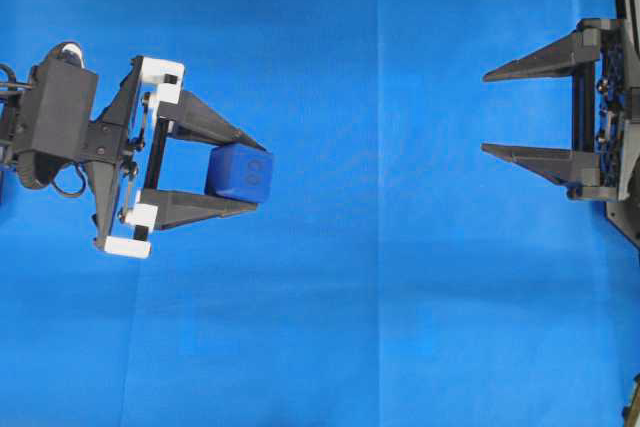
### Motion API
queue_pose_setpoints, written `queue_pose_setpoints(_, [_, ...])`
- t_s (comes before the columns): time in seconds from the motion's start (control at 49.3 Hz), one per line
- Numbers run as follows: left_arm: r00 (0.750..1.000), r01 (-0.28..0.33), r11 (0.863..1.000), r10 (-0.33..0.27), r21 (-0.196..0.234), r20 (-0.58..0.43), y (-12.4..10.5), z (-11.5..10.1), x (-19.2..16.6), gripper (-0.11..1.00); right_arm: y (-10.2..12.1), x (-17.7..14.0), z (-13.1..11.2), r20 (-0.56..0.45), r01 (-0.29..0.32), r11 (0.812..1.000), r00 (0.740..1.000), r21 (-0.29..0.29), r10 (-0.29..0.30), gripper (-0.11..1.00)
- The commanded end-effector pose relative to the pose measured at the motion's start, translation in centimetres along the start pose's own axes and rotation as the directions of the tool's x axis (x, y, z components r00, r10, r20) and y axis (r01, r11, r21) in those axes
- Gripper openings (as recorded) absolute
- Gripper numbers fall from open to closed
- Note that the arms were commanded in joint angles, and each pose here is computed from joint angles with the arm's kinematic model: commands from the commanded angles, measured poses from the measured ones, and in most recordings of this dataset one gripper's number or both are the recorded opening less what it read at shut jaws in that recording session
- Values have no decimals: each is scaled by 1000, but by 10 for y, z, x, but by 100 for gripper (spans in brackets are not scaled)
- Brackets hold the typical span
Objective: Handover the blue block to the right arm after grasping it with the left arm, then place it in the designated position.
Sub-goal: 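Lift the cube and carry it toward the table center with the left gripper, then hold the cube with the left gripper while the right gripper opens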
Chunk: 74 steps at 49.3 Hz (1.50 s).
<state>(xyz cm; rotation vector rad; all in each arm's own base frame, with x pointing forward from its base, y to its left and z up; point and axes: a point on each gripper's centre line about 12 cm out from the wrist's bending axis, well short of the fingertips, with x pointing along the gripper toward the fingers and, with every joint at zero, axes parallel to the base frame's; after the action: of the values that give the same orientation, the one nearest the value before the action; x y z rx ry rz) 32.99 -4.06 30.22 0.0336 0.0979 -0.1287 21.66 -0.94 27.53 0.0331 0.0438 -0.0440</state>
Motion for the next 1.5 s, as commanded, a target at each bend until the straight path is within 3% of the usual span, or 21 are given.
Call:
queue_pose_setpoints(0.0, [999, -3, 1000, 3, 0, 40, 1, 10, -3, 48, 0, 2, 10, 31, 3, 1000, 1000, 5, -3, 97])
queue_pose_setpoints(0.426, [999, -3, 1000, 3, -1, 40, 1, 10, -3, 48, 0, 2, 10, 31, 3, 1000, 1000, 6, -3, 97])
queue_pose_setpoints(0.649, [999, -5, 1000, 5, -2, 38, 1, 10, -3, 48, 0, 2, 12, 34, -2, 1000, 999, -25, 3, 97])
queue_pose_setpoints(0.771, [999, -5, 1000, 5, -3, 38, 1, 10, -3, 48, 3, 2, 14, 36, -18, 997, 999, -81, 21, 97])
queue_pose_setpoints(0.933, [999, -5, 1000, 6, -5, 41, 1, 11, -3, 48, 8, 1, 16, 28, -44, 976, 998, -213, 51, 97])
queue_pose_setpoints(1.136, [999, -6, 1000, 6, -8, 40, 1, 10, -3, 48, 11, 1, 21, 25, -61, 910, 997, -411, 78, 96])
queue_pose_setpoints(1.258, [999, -5, 1000, 6, -6, 40, 1, 10, -3, 48, 14, 0, 25, 29, -67, 832, 995, -551, 99, 95])
queue_pose_setpoints(1.481, [999, -5, 1000, 6, -6, 38, 1, 10, -3, 48, 18, 0, 27, 32, -68, 693, 991, -717, 130, 95])
